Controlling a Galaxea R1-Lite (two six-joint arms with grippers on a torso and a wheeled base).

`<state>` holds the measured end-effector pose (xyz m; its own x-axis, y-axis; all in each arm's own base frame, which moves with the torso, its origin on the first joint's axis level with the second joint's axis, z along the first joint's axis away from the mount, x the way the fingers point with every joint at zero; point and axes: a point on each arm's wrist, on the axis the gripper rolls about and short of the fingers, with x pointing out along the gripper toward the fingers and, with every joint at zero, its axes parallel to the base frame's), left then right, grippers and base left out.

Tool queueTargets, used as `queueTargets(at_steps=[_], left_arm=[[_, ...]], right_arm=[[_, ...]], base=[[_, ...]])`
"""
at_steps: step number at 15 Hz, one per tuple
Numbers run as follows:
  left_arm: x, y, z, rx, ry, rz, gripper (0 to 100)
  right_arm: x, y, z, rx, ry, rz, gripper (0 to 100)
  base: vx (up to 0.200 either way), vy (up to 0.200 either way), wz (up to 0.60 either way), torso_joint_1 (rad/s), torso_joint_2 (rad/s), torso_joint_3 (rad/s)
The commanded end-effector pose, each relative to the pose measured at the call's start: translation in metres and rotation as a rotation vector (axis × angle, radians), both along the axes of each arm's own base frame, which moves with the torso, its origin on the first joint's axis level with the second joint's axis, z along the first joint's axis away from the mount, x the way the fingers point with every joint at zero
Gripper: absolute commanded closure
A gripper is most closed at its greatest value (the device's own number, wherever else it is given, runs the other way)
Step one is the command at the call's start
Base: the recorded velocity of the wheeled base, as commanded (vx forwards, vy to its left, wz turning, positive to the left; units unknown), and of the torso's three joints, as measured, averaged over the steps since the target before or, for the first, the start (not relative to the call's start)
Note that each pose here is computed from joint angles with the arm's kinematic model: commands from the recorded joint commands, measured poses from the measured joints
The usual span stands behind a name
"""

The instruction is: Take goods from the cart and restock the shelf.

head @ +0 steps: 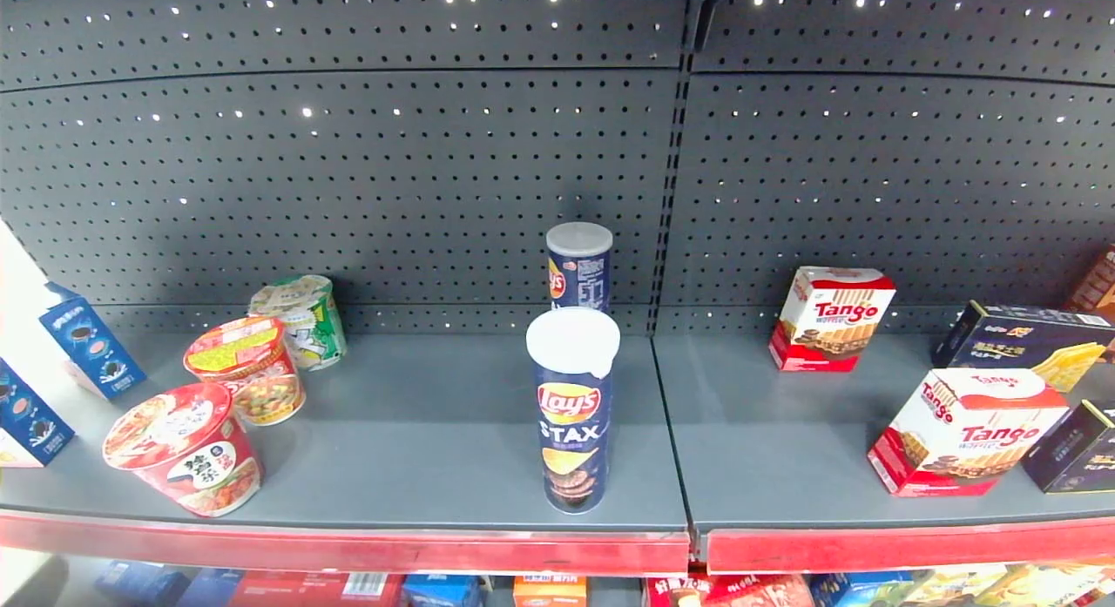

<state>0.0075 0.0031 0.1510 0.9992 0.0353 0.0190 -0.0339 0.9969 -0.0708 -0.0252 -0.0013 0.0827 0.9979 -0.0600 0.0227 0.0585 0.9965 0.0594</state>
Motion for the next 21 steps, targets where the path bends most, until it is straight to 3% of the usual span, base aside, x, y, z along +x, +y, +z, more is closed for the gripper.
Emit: queueTargets(at_steps=[1, 3, 5, 6, 7, 8, 11, 21], left_arm=[[-0.035, 0.005, -0.021, 0.012, -0.101, 0.022, 0], [-0.034, 0.005, -0.027, 0.015, -0.071, 0.021, 0], [-0.022, 0.003, -0.069, 0.028, 0.066, 0.027, 0], [-0.022, 0.003, -0.067, 0.0, 0.051, 0.02, 0], [-0.023, 0.003, -0.069, -0.002, 0.099, -0.004, 0], [-0.024, 0.003, -0.069, -0.001, 0.11, 0.008, 0], [-0.024, 0.002, -0.069, -0.003, 0.1, 0.072, 0], [-0.024, 0.002, -0.069, -0.007, 0.1, 0.068, 0]], right_arm=[[0.0, 0.0, 0.0, 0.0, 0.001, 0.0, 0], [0.0, 0.0, 0.0, 0.0, 0.001, 0.0, 0], [0.0, 0.0, 0.0, 0.0, 0.001, 0.0, 0], [0.0, 0.0, 0.0, 0.0, 0.001, 0.0, 0], [0.0, 0.0, 0.0, 0.0, -0.003, 0.002, 0], [0.0, 0.0, 0.0, 0.002, -0.003, 0.002, 0], [0.0, 0.0, 0.0, 0.002, -0.003, 0.002, 0], [0.0, 0.0, 0.0, 0.002, -0.003, 0.002, 0]], base=[[0.0, 0.0, 0.0, 0.0, 0.0, 0.0], [0.0, 0.0, 0.0, 0.0, 0.0, 0.0], [0.0, 0.0, 0.0, 0.0, 0.0, 0.0], [0.0, 0.0, 0.0, 0.0, 0.0, 0.0], [0.0, 0.0, 0.0, 0.0, 0.0, 0.0], [0.0, 0.0, 0.0, 0.0, 0.0, 0.0], [0.0, 0.0, 0.0, 0.0, 0.0, 0.0], [0.0, 0.0, 0.0, 0.0, 0.0, 0.0]])
